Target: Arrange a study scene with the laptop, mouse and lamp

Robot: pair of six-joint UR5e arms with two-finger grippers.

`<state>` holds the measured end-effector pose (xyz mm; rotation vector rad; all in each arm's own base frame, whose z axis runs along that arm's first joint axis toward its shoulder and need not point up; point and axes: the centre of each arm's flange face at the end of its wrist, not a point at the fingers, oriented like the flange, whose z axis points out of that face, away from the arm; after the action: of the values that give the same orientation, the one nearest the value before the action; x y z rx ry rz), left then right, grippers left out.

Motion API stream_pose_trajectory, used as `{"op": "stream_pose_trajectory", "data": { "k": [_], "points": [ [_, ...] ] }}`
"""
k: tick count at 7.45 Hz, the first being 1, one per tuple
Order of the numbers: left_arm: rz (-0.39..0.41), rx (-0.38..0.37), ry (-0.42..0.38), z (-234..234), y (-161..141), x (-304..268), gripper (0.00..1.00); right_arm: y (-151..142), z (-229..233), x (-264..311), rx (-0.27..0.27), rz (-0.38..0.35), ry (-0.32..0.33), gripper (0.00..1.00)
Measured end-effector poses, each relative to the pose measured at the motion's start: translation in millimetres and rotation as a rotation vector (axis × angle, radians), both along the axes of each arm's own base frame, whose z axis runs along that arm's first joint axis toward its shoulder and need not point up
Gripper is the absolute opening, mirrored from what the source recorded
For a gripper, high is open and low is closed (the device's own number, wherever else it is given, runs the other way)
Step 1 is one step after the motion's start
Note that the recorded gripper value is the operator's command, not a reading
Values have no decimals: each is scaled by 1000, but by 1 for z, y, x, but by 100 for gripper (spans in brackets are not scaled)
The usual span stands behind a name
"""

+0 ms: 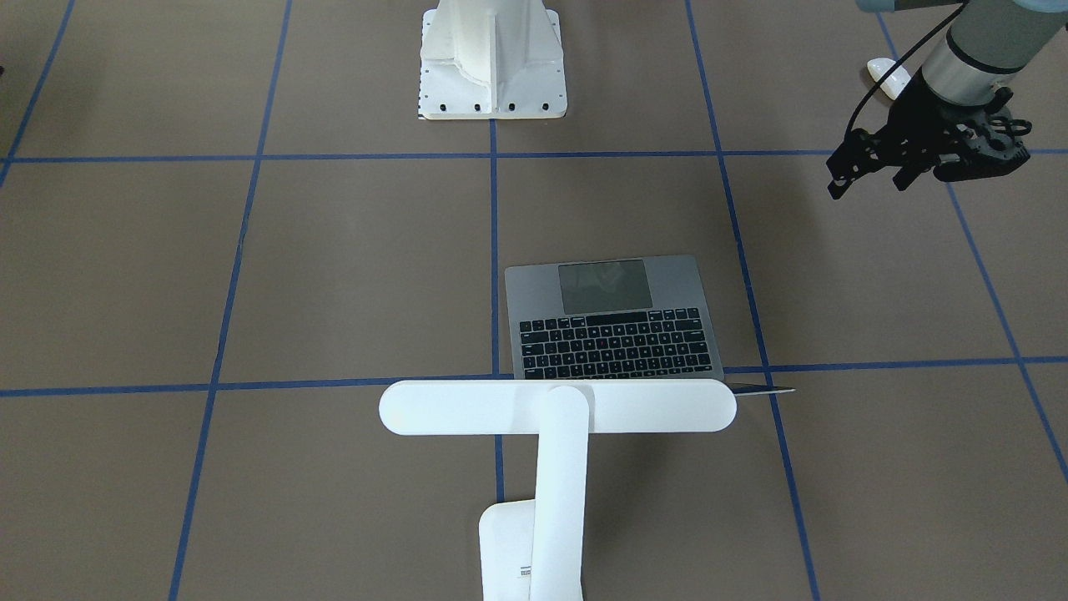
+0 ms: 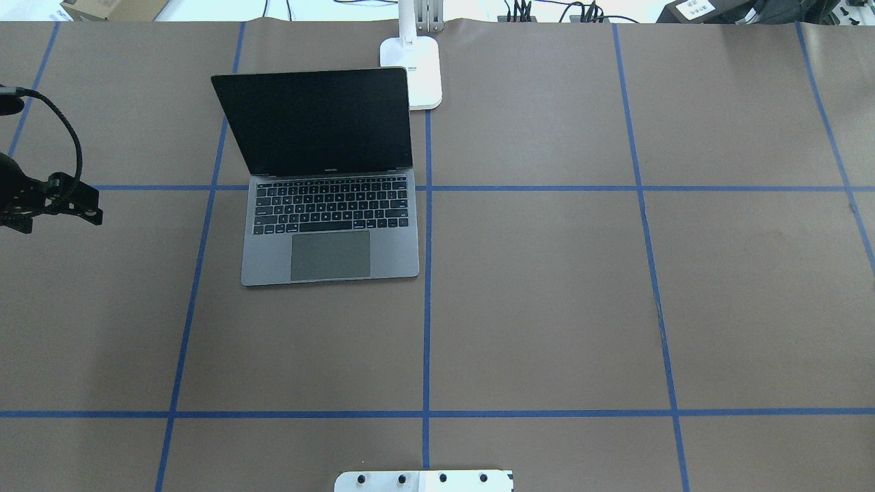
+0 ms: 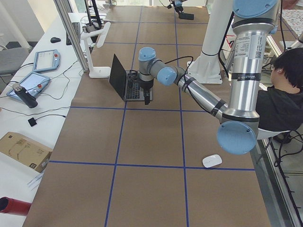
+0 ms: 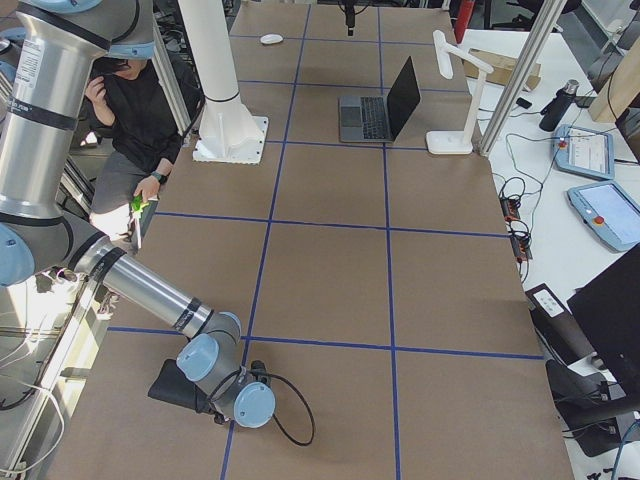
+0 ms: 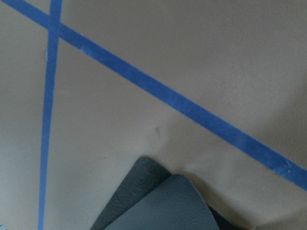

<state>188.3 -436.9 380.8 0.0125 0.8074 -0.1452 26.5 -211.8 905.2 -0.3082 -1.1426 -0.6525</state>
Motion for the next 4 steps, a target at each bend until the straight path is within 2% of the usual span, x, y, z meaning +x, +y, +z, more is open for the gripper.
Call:
{"op": "stream_pose_trajectory", "data": {
  "k": [4],
  "points": [
    [-2, 7, 3, -4, 0, 0, 100, 0, -2, -1, -21, 16, -9, 0]
  ]
}}
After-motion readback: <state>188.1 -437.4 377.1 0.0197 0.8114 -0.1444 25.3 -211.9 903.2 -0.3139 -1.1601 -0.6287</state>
